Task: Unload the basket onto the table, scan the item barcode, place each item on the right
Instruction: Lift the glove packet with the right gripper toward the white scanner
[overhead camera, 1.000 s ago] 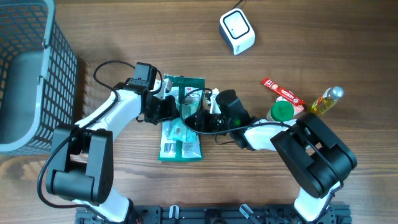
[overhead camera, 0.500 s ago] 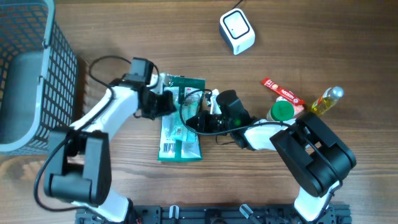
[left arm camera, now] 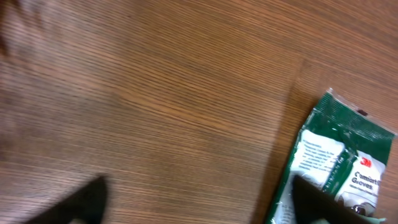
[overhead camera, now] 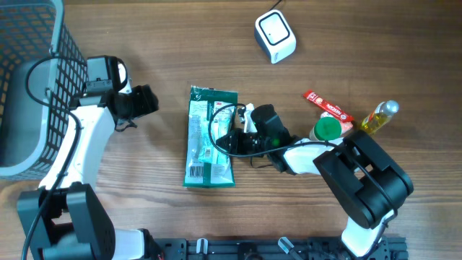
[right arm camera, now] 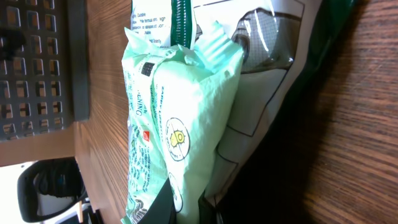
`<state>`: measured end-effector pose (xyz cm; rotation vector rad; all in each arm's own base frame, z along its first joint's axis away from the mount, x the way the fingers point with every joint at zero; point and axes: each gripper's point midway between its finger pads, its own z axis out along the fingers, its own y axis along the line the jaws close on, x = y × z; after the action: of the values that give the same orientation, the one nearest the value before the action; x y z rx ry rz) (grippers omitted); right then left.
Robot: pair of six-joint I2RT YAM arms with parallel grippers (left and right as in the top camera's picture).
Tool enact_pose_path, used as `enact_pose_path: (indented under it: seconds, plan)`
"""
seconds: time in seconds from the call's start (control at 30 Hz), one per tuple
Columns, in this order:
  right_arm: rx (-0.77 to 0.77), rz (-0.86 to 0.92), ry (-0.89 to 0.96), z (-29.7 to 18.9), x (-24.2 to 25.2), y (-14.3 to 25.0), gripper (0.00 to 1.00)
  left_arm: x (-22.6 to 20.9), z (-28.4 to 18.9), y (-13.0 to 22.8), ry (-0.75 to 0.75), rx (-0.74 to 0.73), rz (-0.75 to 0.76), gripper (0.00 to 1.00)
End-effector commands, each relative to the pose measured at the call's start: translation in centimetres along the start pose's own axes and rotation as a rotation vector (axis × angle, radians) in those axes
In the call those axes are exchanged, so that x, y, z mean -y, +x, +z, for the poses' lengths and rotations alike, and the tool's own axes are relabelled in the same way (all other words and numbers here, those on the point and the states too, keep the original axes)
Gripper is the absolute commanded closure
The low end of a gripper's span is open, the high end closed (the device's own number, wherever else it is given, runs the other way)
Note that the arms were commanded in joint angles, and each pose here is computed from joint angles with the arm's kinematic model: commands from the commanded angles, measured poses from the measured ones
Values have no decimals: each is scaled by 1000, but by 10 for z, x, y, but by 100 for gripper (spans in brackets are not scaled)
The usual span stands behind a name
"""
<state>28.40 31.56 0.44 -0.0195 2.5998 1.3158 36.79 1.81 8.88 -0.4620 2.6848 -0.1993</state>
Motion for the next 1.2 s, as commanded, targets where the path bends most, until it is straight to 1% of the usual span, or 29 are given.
enact_pose_path:
  seconds: [0.0, 0.43, 0.57, 0.63, 0.7, 0.77, 0.87, 1.0, 1.03, 1.1, 1.17]
  plan:
    - [-22, 1, 46, 4, 19, 10, 96, -6, 0, -6, -28, 16, 0, 0]
    - [-22, 8, 45, 4, 19, 10, 96, -6, 0, -6, -28, 16, 0, 0]
    - [-28, -39, 41, 4, 18, 11, 96, -6, 0, -6, -28, 16, 0, 0]
    - [-43, -39, 17, 3, 13, 12, 96, -6, 0, -6, -28, 16, 0, 0]
    - [-32, -51, -9, -3, 3, 5, 95, -6, 0, -6, -28, 16, 0, 0]
    - [-6, -116, -16, -16, -14, -9, 95, -6, 0, -6, -28, 16, 0, 0]
    - [1, -256, 67, -43, -37, -28, 96, -6, 0, -6, -28, 16, 0, 0]
    - [-30, -518, 104, -85, -99, -52, 96, -6, 0, -6, -28, 16, 0, 0]
    - [-35, -556, 118, -92, -107, -55, 95, -6, 0, -6, -28, 16, 0, 0]
    - [-38, -618, 217, -114, -121, -70, 96, -6, 0, -6, -28, 16, 0, 0]
    - [-43, -743, 317, -143, -137, -84, 96, -6, 0, -6, -28, 16, 0, 0]
